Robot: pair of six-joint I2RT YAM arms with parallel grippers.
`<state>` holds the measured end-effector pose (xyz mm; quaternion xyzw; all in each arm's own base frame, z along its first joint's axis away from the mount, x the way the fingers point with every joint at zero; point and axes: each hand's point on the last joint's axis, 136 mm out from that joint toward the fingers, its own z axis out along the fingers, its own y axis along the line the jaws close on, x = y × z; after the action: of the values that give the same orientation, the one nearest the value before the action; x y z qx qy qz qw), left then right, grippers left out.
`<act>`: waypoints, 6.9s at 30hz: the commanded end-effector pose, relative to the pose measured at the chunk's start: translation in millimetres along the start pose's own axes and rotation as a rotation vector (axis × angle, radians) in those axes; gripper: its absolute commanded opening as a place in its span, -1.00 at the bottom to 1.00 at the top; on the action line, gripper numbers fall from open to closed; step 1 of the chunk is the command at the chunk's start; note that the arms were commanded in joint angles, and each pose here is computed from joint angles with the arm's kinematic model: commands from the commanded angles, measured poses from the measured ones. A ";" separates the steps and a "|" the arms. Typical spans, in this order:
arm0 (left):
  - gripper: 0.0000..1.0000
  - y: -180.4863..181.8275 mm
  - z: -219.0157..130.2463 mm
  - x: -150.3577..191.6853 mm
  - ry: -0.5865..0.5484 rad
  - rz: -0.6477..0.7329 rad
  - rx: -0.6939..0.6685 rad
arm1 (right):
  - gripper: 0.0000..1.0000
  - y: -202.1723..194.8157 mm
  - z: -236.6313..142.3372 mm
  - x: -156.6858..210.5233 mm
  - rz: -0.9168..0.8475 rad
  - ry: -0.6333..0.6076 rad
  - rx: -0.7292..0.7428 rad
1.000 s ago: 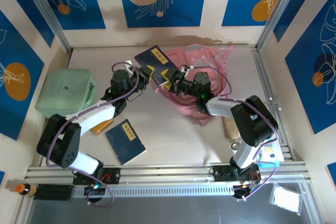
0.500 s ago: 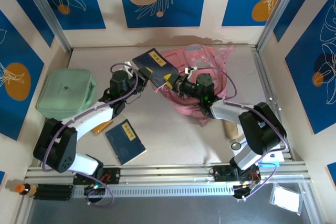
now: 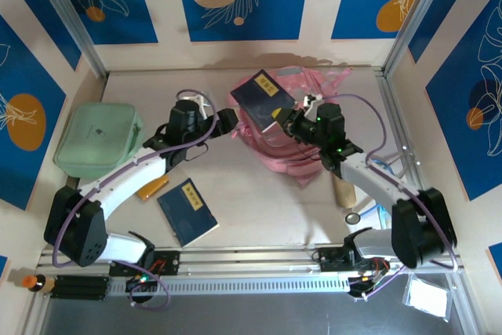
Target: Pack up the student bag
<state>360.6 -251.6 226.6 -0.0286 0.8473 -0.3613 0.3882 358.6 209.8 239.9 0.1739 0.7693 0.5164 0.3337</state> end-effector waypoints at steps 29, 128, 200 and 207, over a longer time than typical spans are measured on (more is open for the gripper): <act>0.33 -47.3 167.9 133.7 0.638 1.042 -0.205 | -1.00 -89.5 -160.1 -52.0 -0.021 -0.347 0.518; -1.00 -159.6 77.6 -34.8 0.068 0.726 -0.063 | -0.91 -143.6 32.9 -36.7 0.431 -0.126 0.317; 0.99 139.7 -67.5 190.3 0.471 -0.090 -0.514 | 0.72 -67.0 -26.4 18.8 -0.206 0.039 0.543; 1.00 135.3 -42.3 201.8 0.501 -0.124 -0.455 | 0.70 -74.5 -25.4 21.5 -0.191 0.047 0.560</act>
<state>219.8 -172.7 34.4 -0.0748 0.9769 -0.1393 0.1439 329.0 173.2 168.9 0.1741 0.9029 0.2532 0.3007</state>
